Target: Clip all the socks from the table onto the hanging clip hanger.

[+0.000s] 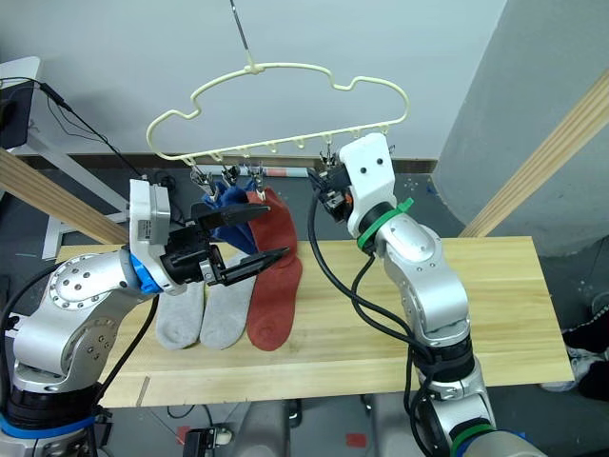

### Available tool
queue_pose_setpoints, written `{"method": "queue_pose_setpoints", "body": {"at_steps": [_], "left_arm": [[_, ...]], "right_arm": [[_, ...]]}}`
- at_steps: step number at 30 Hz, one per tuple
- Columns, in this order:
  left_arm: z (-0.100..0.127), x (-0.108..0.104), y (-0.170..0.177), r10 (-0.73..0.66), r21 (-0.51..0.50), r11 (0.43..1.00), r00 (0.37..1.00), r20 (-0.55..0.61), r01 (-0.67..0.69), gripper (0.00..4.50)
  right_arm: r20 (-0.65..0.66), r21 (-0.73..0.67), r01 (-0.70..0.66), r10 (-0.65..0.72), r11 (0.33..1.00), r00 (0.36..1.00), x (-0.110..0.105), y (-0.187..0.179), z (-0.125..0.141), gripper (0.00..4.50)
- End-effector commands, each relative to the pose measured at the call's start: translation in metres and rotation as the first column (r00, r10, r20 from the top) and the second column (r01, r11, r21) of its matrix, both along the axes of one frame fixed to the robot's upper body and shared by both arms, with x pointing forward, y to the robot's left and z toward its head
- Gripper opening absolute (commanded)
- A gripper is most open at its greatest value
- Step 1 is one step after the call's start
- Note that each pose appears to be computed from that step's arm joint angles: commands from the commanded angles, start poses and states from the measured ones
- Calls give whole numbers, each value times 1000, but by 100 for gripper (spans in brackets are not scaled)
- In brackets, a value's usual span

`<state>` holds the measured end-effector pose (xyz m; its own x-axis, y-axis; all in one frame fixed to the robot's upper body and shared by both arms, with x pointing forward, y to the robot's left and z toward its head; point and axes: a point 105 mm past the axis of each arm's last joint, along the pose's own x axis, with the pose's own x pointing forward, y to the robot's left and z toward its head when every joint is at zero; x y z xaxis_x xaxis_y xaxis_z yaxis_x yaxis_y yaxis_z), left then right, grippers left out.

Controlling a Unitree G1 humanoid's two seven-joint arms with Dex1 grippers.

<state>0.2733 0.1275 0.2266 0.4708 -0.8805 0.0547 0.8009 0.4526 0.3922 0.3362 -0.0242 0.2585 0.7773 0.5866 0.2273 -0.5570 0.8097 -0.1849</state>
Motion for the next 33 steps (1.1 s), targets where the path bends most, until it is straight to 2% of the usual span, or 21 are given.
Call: {"method": "queue_pose_setpoints", "body": {"at_steps": [1, 14, 17, 21, 23, 24, 28, 33], "left_arm": [[5, -3, -1, -6, -9, 1000, 999, 39, 6, 361], [5, -2, -2, 7, -29, 1000, 999, 41, -6, 361], [4, -1, -3, 22, -37, 999, 999, 41, -21, 361], [-2, 2, -3, 54, -19, 998, 998, 37, -53, 361], [-6, 1, -5, 51, -6, 999, 998, 30, -50, 418], [-11, -1, -7, 51, 5, 999, 999, 15, -51, 449], [-27, -2, -7, 97, 30, 995, 995, -38, -96, 449], [-81, -3, 8, 274, 129, 959, 943, -188, -252, 449]], "right_arm": [[66, 34, -47, 45, 998, 997, -8, 9, 17, 237], [71, 75, -72, 66, 995, 995, -6, 15, 23, 237], [59, 88, -67, 62, 994, 996, -5, 14, 22, 177], [59, 95, -61, 55, 994, 997, -3, 13, 23, 48], [60, 99, -59, 53, 993, 997, -2, 12, 24, 6], [61, 99, -59, 53, 993, 997, -2, 12, 25, 0], [65, 98, -59, 53, 993, 997, -2, 11, 26, 0], [67, 95, -56, 50, 994, 997, -1, 10, 27, 0]]}}
